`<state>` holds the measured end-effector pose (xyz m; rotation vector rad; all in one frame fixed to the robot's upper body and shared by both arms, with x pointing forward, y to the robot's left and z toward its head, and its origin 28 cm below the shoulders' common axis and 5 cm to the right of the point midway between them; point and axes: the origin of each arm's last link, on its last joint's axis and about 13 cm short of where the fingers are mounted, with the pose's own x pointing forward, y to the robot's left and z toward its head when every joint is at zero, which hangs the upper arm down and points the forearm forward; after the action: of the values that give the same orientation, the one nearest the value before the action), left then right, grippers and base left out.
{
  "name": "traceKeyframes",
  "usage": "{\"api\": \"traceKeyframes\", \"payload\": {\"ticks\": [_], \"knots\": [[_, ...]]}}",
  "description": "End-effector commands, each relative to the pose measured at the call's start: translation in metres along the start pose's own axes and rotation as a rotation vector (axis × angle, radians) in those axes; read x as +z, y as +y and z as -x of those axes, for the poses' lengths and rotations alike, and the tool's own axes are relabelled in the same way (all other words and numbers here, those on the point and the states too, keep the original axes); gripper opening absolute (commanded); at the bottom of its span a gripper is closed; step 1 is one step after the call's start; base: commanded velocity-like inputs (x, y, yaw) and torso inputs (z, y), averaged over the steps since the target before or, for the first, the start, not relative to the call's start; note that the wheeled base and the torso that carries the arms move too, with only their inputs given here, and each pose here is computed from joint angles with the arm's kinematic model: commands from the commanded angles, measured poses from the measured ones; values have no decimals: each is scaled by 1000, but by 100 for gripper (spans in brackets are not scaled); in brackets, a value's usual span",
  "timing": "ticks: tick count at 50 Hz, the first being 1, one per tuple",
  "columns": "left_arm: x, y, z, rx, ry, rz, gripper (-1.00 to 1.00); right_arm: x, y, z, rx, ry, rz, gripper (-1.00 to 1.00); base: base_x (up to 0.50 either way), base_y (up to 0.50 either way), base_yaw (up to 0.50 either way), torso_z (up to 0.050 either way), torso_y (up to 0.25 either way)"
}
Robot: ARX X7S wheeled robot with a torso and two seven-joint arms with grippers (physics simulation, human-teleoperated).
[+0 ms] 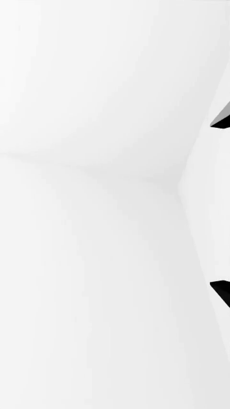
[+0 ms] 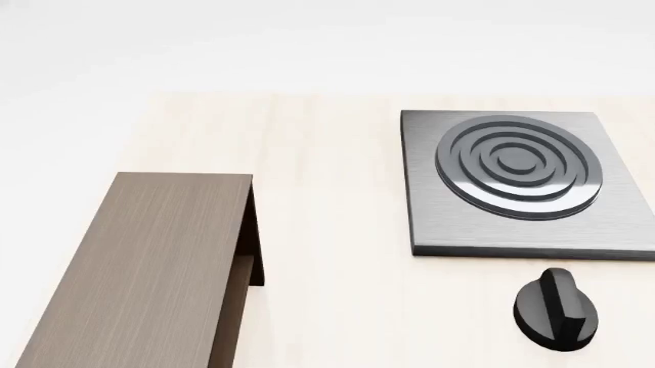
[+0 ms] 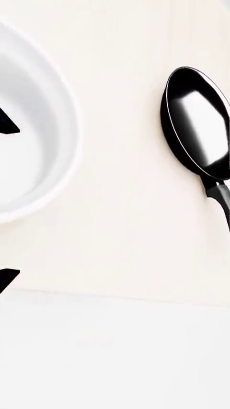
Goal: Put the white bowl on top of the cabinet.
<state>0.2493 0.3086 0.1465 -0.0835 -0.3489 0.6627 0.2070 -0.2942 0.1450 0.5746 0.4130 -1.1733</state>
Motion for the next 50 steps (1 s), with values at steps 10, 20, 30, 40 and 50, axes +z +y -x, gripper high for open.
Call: {"api": "traceKeyframes", "payload": {"ticks": [10,20,30,40,50], "knots": [[0,-1,0,-1,-1,0,100,-9,-1,-10,-13,49,12,100,0,0,0,0,0],[1,0,0,1,-2,0,100,-13,-1,-12,-20,59,19,100,0,0,0,0,0],[1,0,0,1,-2,-1,100,-17,2,-13,-4,68,51,100,0,0,0,0,0],[1,-1,0,0,-1,-2,100,-21,3,-17,4,76,72,100,0,0,0,0,0],[0,-1,0,2,-2,-2,100,-24,3,-21,-9,88,70,100,0,0,0,0,0]]}}
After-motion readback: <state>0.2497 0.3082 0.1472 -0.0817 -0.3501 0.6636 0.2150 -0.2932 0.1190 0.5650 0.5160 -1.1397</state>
